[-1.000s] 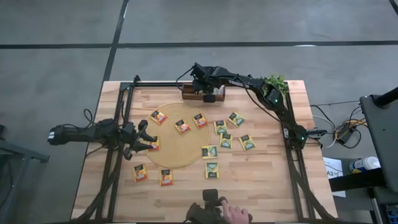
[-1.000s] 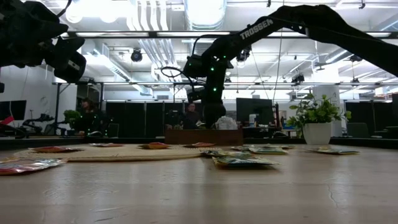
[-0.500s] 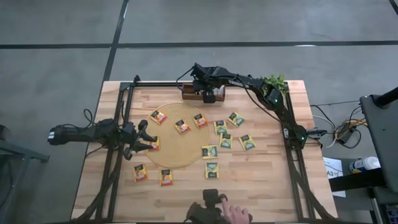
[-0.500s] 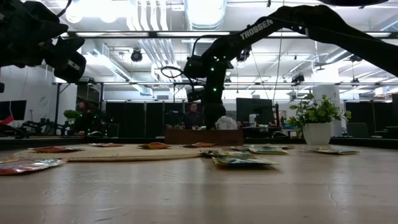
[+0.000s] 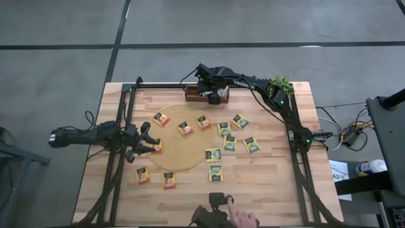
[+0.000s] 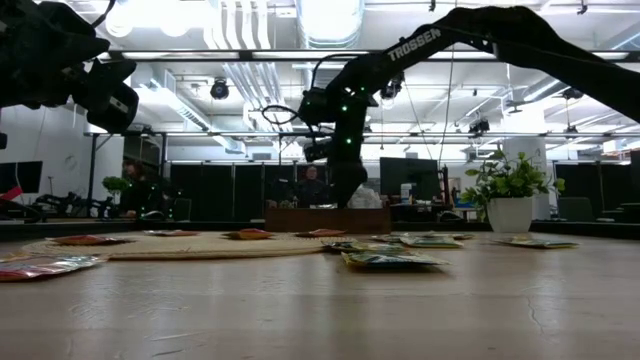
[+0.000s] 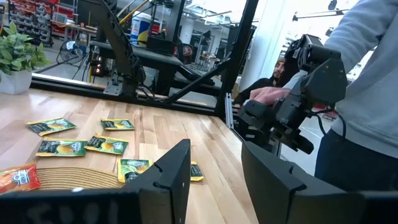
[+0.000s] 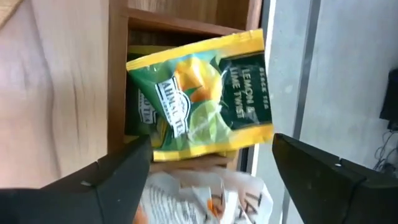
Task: Pick & Place Tea
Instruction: Put the yellow tea bag into the middle section of the wooden organizer
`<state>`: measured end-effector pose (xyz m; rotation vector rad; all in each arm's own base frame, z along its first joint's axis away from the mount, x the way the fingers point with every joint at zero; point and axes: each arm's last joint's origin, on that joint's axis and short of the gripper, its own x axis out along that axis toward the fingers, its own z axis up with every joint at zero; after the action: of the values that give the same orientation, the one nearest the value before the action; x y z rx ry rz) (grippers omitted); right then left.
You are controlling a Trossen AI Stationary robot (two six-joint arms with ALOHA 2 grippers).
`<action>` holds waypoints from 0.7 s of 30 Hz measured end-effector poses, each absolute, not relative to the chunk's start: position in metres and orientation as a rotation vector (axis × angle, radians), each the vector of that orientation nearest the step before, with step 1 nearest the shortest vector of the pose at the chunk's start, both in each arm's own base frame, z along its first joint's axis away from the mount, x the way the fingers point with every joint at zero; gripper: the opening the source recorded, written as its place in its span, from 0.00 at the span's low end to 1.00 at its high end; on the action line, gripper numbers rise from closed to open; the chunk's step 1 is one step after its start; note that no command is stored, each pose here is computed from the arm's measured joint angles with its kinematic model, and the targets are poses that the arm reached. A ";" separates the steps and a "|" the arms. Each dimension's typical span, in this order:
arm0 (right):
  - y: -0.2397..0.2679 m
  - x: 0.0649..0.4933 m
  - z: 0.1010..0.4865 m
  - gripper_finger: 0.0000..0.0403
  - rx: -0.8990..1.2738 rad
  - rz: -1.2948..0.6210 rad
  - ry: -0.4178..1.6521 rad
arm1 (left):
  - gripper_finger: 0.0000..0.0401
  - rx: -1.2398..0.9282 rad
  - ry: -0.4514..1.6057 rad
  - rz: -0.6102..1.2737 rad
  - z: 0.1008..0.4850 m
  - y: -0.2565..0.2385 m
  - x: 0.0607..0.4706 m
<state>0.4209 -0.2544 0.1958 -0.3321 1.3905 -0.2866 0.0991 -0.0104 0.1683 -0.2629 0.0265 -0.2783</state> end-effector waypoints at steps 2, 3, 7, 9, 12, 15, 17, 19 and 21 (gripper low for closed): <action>-0.254 0.419 0.201 0.84 -0.316 -0.297 1.386 | 0.34 -0.263 0.027 -0.278 0.168 -0.010 0.099; -0.253 0.418 0.204 0.84 -0.306 -0.297 1.378 | 0.34 -0.263 0.026 -0.278 0.168 -0.010 0.099; -0.253 0.415 0.212 0.84 -0.273 -0.258 1.341 | 0.34 -0.263 0.027 -0.278 0.168 -0.010 0.099; -0.255 0.415 0.213 0.84 -0.258 -0.221 1.304 | 0.34 -0.263 0.026 -0.279 0.168 -0.010 0.099; -0.260 0.415 0.214 0.83 -0.271 -0.198 1.271 | 0.34 -0.263 0.026 -0.278 0.168 -0.010 0.099; -0.267 0.415 0.210 0.82 -0.287 -0.220 1.237 | 0.34 -0.263 0.027 -0.278 0.168 -0.010 0.099; -0.272 0.415 0.207 0.82 -0.289 -0.233 1.223 | 0.34 -0.263 0.027 -0.278 0.168 -0.010 0.099; -0.275 0.415 0.205 0.82 -0.292 -0.244 1.206 | 0.34 -0.263 0.026 -0.278 0.168 -0.010 0.099; -0.276 0.416 0.198 0.82 -0.293 -0.233 1.218 | 0.34 -0.263 0.027 -0.278 0.168 -0.010 0.099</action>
<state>0.4160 -0.2760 0.1984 -0.2932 1.2184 -0.2332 0.0991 -0.0103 0.1683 -0.2629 0.0266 -0.2783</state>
